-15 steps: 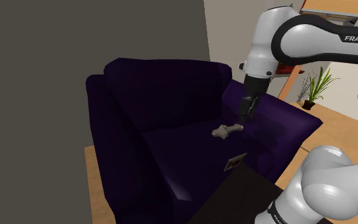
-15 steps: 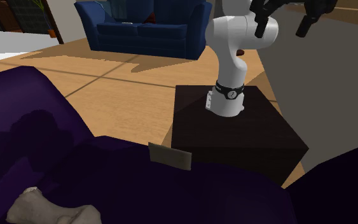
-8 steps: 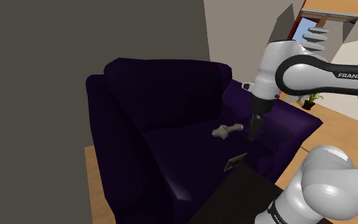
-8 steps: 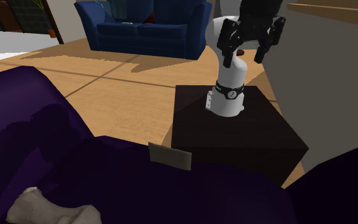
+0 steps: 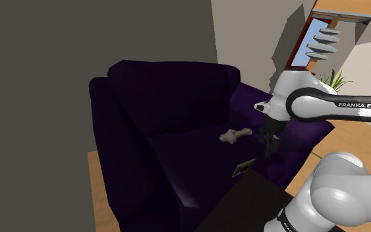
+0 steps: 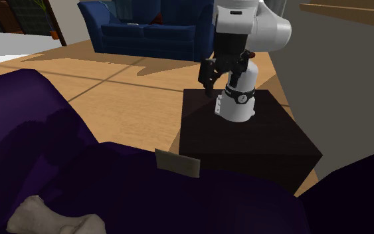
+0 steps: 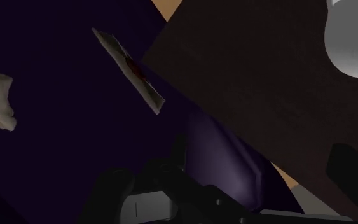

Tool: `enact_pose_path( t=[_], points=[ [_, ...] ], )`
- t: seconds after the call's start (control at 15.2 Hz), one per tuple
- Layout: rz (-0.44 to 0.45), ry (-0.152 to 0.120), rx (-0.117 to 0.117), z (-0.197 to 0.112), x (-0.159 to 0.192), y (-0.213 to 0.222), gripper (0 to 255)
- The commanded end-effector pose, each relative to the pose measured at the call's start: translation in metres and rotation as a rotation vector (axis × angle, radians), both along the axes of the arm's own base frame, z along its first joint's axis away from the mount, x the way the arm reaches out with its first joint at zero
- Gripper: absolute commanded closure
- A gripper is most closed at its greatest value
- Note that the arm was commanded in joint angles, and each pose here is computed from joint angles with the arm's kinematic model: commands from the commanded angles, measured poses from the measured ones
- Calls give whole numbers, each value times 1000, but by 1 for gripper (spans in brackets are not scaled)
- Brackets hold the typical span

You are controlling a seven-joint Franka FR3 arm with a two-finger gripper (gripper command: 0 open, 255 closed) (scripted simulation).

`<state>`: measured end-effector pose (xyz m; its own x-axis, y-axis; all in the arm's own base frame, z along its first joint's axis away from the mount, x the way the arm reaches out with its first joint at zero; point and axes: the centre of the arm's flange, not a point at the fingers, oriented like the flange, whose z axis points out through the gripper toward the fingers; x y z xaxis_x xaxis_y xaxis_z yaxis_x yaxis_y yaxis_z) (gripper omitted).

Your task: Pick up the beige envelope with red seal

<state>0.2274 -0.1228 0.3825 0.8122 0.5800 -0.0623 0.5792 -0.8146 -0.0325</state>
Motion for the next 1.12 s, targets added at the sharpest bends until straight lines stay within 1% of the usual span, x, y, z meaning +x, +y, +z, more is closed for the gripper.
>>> enact_pose_path(
  t=[0.0, 0.53, 1.06],
  points=[
    [79, -8, 5, -23, 0, -18, 0],
    [363, -36, 31, -104, 8, -85, 0],
    [647, -63, 58, -187, 36, -145, 0]
  ],
)
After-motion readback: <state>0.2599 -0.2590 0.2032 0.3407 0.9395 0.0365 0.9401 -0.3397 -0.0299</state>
